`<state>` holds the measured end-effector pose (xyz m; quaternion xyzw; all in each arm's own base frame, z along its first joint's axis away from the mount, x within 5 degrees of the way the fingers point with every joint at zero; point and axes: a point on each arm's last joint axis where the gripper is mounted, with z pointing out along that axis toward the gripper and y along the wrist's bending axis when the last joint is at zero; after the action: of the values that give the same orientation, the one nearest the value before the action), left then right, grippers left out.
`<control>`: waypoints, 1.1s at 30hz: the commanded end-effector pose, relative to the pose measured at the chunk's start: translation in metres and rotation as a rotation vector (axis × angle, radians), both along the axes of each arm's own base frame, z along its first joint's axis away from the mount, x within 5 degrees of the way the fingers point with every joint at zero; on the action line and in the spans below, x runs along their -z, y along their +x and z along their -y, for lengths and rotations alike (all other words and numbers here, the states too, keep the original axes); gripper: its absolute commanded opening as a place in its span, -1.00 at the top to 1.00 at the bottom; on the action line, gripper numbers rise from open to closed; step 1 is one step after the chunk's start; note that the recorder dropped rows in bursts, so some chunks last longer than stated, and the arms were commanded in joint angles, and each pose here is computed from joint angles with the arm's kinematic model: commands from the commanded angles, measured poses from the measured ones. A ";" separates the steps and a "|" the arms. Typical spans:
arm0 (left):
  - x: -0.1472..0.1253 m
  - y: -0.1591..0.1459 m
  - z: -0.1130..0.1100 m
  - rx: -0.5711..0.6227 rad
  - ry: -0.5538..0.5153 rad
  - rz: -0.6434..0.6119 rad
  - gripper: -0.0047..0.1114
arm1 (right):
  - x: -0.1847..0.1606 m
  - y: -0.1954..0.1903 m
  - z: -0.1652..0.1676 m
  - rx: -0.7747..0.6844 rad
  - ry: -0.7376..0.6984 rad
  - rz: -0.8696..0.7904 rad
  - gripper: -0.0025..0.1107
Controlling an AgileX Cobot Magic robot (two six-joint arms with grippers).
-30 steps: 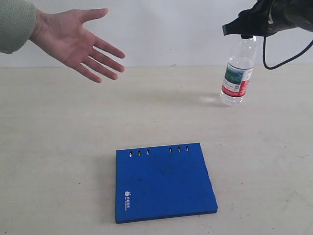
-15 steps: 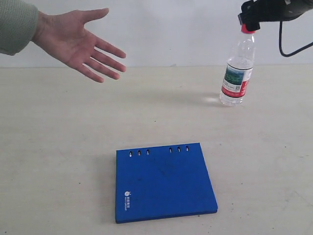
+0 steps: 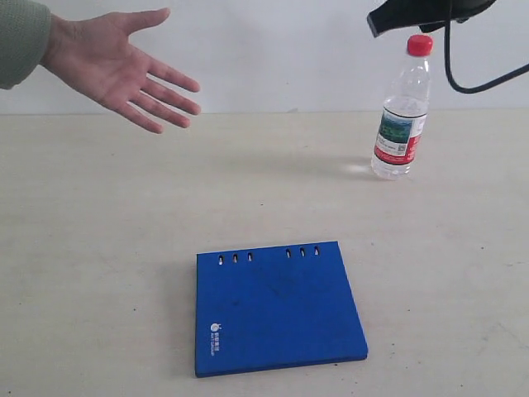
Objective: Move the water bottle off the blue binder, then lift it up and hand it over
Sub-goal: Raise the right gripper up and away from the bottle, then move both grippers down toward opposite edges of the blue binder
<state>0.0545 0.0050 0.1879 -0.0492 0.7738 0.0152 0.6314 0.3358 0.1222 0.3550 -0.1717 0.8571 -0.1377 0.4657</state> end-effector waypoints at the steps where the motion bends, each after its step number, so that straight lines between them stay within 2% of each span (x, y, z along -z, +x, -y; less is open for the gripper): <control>1: 0.001 0.000 0.001 0.009 -0.005 0.004 0.84 | -0.005 -0.018 -0.014 -0.052 0.032 -0.062 0.94; 5: 0.001 0.000 0.001 0.009 -0.005 0.004 0.84 | -0.012 -0.033 -0.017 -0.090 0.169 -0.060 0.96; 9: 0.001 0.000 0.001 0.009 -0.005 0.004 0.84 | -0.011 -0.056 -0.017 -0.192 0.316 0.038 0.96; 12: 0.001 0.000 0.001 0.009 -0.005 0.004 0.84 | -0.002 -0.081 -0.011 -0.246 0.445 0.101 0.96; 13: 0.001 0.000 0.001 0.009 -0.005 0.004 0.84 | 0.005 -0.096 -0.008 -0.309 0.504 0.153 0.96; 15: 0.001 0.000 0.001 0.009 -0.005 0.004 0.84 | 0.014 -0.112 0.000 -0.301 0.554 0.145 0.96; 18: 0.001 0.000 0.001 0.009 -0.005 0.004 0.84 | 0.047 -0.135 0.014 -0.254 0.541 0.058 0.96; 22: 0.001 0.000 0.001 0.009 -0.005 0.004 0.84 | 0.117 -0.163 0.018 -0.275 0.519 -0.108 0.96; 26: 0.001 0.000 0.001 0.009 -0.005 0.004 0.84 | 0.144 -0.187 0.007 -0.383 0.507 -0.192 0.96; 29: 0.001 0.000 0.001 0.009 -0.002 0.003 0.84 | 0.165 -0.195 0.002 -0.378 0.471 -0.302 0.96; 33: 0.001 0.000 0.001 0.009 -0.002 0.005 0.84 | 0.186 -0.183 -0.009 -0.347 0.419 -0.397 0.96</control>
<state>0.0545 0.0050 0.1879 -0.0492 0.7738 0.0152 0.6314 0.1464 0.1245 0.1767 -0.2356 0.8924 0.1648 0.3478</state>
